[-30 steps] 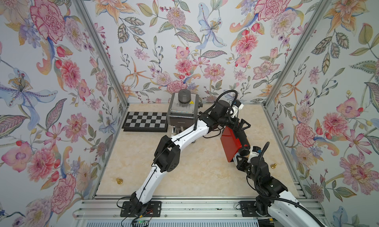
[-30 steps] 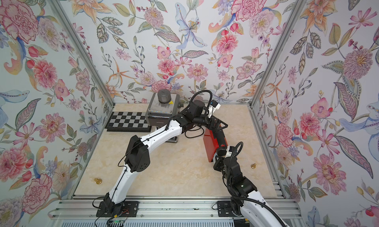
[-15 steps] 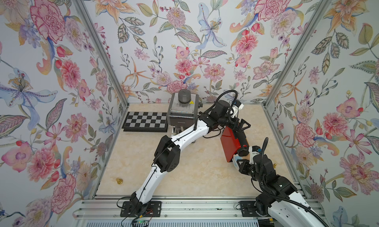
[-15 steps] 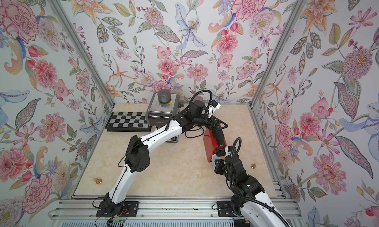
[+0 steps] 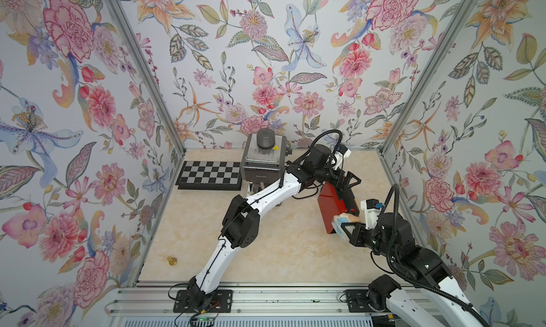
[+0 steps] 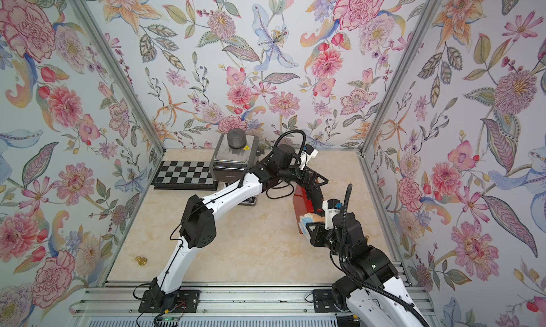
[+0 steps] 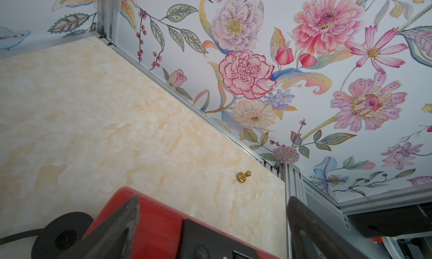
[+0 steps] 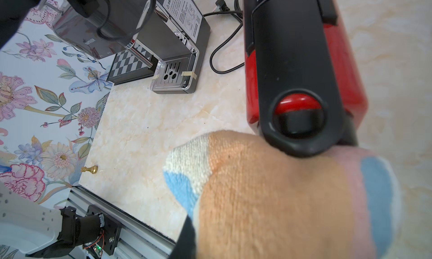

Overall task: Wipe the surface of a coffee machine
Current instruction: Wipe the dirt from the surface of the coffee machine.

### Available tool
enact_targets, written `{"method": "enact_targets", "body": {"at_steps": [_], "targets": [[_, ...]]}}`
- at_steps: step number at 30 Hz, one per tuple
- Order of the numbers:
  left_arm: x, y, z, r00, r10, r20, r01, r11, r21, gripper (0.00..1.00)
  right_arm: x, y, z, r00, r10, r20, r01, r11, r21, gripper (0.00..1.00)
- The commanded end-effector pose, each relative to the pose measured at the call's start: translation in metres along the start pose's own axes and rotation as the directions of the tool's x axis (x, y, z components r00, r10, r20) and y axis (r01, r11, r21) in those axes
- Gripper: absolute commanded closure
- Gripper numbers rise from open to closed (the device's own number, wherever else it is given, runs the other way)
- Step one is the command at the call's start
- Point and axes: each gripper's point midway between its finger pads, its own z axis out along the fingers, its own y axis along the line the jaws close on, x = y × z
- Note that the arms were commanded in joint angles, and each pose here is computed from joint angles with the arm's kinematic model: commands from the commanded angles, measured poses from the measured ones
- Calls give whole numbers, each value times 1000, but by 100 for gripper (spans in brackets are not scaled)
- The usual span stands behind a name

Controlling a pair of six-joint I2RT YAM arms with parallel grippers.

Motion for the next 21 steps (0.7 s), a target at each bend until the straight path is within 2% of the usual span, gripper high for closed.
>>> {"method": "enact_targets", "body": {"at_steps": [1,4,10,13,18,21], "targets": [[34,16,8,994,-69,-85,66,997,-34,1,-20,-1,-14,996,-66,68,62,997,51,100],[31,17,6,994,-74,-78,72,997,-30,1,-28,-5,-12,993,-84,79,77,993,85,100],[8,20,-16,996,-83,-23,83,996,-18,1,-62,8,-20,979,-112,169,100,992,78,100],[-12,24,-36,997,-76,32,76,997,-26,1,-73,20,-20,978,-96,184,93,995,26,100],[-37,21,-73,992,-71,108,67,997,37,1,-85,39,-20,978,-83,190,94,994,-51,100],[-45,7,-97,987,-50,150,33,993,117,1,-93,48,-19,979,-78,190,96,992,-83,100]]}}
